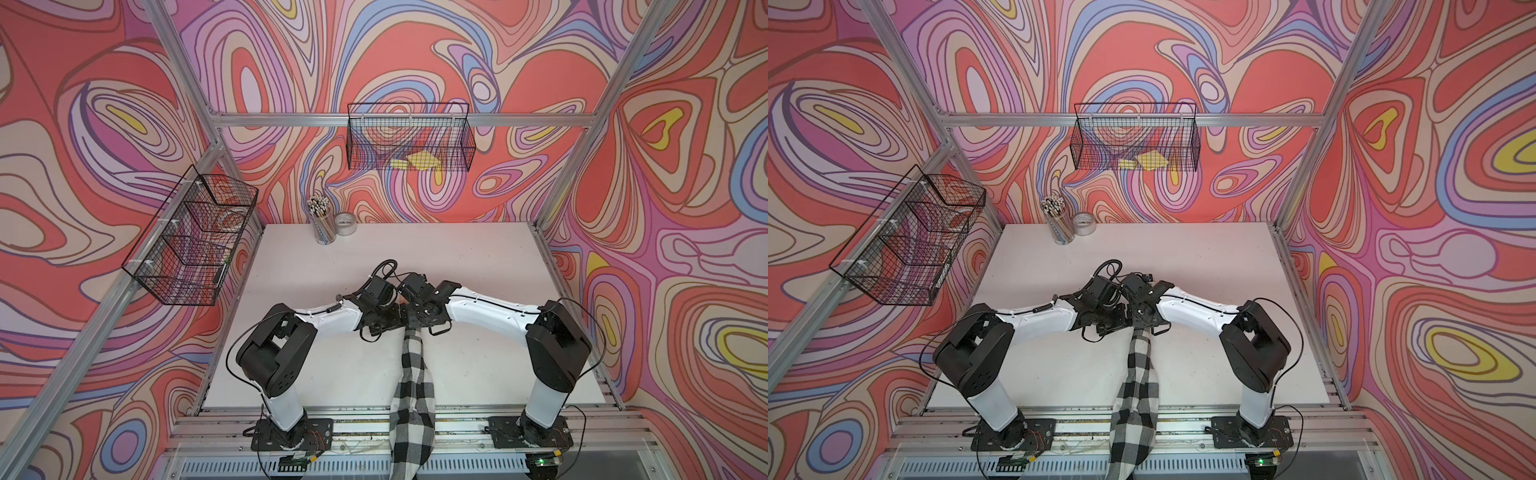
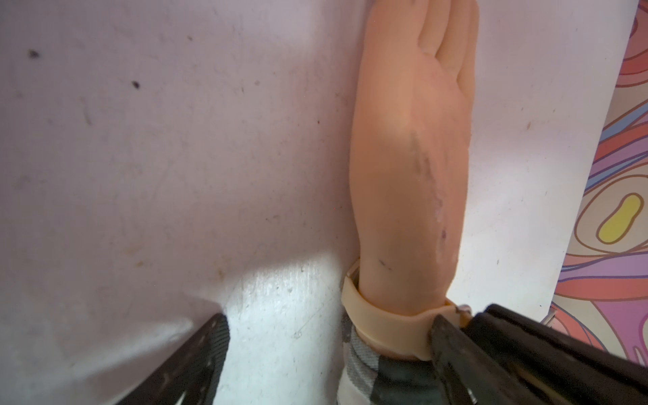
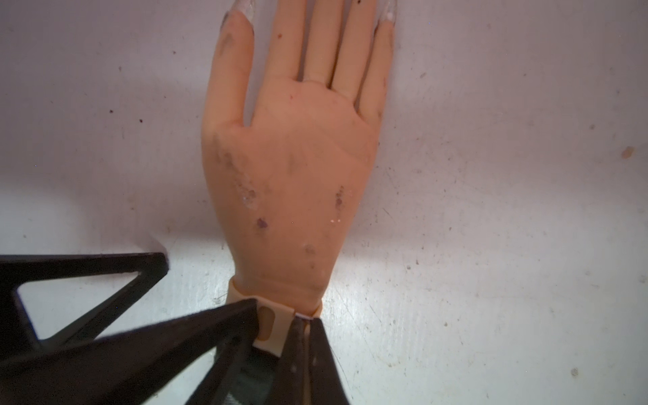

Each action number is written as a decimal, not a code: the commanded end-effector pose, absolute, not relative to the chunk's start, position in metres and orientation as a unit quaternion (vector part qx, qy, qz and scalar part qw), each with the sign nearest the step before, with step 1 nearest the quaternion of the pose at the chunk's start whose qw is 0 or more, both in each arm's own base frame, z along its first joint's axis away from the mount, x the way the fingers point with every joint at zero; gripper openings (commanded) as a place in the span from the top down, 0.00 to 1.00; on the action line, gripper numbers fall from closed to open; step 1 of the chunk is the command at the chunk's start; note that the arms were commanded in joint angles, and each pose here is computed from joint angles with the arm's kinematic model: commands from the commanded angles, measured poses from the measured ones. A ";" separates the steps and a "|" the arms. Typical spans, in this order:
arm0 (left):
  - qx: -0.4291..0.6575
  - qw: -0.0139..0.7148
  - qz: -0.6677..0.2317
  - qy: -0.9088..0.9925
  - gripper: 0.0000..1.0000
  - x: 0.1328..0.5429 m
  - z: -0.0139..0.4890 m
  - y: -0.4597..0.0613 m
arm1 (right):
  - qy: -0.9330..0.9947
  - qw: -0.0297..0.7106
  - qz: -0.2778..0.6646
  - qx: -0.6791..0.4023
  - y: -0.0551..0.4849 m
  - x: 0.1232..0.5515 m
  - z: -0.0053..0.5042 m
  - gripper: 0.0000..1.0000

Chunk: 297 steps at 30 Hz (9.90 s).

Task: Take off the watch
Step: Untie the watch from the hand.

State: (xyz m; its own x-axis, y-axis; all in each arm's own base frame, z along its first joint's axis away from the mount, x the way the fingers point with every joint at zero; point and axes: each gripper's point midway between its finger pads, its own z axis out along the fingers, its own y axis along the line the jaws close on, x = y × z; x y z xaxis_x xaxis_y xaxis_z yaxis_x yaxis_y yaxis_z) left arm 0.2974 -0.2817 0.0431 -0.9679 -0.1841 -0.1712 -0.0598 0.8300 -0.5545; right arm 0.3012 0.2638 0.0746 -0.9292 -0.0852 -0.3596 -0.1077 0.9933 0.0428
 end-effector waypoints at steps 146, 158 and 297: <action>-0.076 0.023 -0.146 0.986 0.54 0.249 -0.038 -0.234 | 0.942 0.166 0.289 -0.044 0.355 0.300 0.120 1.00; -0.078 0.023 -0.147 0.986 0.54 0.249 -0.037 -0.234 | 0.951 0.148 0.267 -0.046 0.355 0.299 0.092 1.00; 0.014 0.132 -0.283 0.950 0.44 0.310 0.096 -0.329 | 0.982 0.174 0.064 0.048 0.197 0.273 0.074 1.00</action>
State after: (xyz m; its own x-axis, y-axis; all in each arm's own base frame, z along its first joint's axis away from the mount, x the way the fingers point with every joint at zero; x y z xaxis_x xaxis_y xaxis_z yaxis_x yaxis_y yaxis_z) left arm 0.3120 -0.3245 0.1016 -0.9587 -0.0658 -0.2768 0.1019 0.8288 -0.5502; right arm 0.2766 0.2042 0.0804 -0.9328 0.1023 -0.3457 0.0479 0.9856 0.1623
